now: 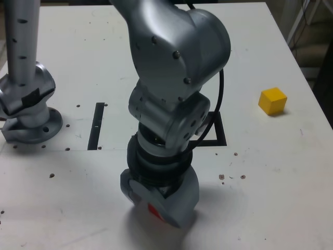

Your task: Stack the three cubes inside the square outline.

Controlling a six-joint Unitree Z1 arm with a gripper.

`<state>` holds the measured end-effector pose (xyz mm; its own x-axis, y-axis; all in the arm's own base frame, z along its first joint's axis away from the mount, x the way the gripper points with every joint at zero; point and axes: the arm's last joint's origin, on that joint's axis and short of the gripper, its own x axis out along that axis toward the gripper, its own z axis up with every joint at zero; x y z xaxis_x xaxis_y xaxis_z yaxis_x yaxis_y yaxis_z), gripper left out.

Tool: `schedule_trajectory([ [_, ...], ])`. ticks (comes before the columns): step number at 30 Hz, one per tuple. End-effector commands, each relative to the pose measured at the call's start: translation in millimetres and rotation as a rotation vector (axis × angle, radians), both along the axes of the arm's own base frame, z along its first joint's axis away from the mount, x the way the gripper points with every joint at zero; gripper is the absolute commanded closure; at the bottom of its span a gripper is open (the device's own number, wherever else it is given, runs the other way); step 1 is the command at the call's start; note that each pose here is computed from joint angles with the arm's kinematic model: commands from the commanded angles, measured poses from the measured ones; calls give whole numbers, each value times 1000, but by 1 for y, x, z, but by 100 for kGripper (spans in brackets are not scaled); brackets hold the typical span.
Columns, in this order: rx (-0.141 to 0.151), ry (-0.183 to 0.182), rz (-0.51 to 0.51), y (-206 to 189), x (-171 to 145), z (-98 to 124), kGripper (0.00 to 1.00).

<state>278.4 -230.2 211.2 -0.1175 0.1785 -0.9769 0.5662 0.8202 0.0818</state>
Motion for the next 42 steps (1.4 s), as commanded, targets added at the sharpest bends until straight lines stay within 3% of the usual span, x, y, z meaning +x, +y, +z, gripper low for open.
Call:
schedule_trajectory([
  [1, 3, -8, -3, 0, -1, 1, 62],
  [6, 8, -3, -4, 0, -2, 1, 67],
  [20, 11, 7, -3, 1, -3, 4, 67],
  [31, 34, 13, 72, 28, 3, 34, 67],
  [42, 1, 0, 177, 72, 24, 49, 67],
])
